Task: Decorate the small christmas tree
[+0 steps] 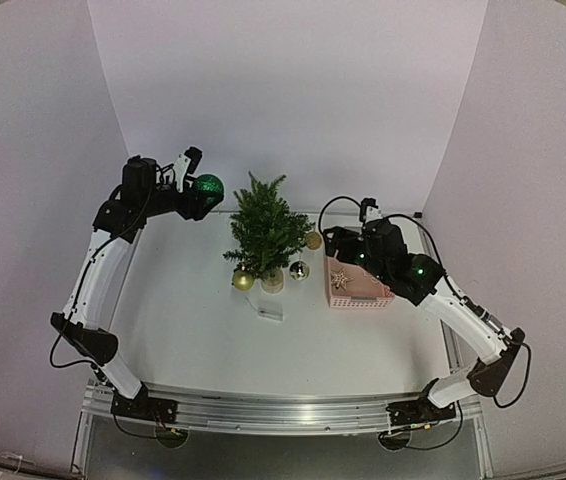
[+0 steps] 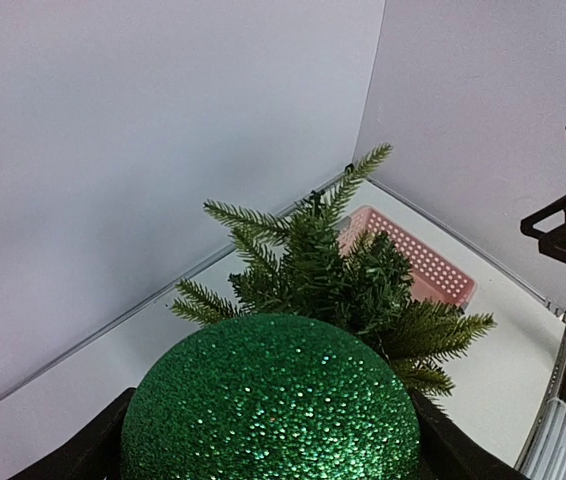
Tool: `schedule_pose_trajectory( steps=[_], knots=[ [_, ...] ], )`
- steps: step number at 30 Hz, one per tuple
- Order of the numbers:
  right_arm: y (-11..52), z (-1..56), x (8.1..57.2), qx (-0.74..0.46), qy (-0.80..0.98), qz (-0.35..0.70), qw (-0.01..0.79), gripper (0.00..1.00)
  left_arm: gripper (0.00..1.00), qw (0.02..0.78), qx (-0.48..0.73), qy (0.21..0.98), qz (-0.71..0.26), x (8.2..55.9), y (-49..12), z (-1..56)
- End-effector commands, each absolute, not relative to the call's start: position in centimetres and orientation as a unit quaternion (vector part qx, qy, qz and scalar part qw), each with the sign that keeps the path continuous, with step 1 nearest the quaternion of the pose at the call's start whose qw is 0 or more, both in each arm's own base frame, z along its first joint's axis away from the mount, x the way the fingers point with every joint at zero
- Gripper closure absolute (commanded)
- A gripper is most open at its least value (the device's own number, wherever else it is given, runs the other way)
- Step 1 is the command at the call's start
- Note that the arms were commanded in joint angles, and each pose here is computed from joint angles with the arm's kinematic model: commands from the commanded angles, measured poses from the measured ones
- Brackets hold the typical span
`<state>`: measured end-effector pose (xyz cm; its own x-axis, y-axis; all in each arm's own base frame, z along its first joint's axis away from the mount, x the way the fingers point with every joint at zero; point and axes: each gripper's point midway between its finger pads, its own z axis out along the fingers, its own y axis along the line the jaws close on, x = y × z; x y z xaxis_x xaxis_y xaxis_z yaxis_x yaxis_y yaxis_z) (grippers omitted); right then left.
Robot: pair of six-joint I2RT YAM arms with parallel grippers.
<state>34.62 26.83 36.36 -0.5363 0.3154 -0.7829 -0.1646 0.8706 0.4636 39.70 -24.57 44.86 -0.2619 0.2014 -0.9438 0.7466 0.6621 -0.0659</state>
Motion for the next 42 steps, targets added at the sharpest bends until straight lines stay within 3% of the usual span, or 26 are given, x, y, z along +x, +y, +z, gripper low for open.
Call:
schedule_pose_trajectory(
  steps=[1, 22, 42],
  knots=[
    [26.7, 36.2, 35.1, 0.034, 0.839, 0.239, 0.487, 0.12, 1.0, 0.533, 0.31, 0.726, -0.306, 40.2, -24.7, 47.4],
    [23.8, 31.4, 39.0, 0.043, 0.871, 0.191, 0.451, 0.12, 1.0, 0.531, 0.273, 0.726, -0.341, 49.3, -25.6, 44.5],
    [24.1, 32.0, 39.3, 0.05, 0.87, 0.201, 0.448, 0.12, 1.0, 0.514, 0.28, 0.726, -0.361, 50.6, -25.8, 42.7]
  ],
)
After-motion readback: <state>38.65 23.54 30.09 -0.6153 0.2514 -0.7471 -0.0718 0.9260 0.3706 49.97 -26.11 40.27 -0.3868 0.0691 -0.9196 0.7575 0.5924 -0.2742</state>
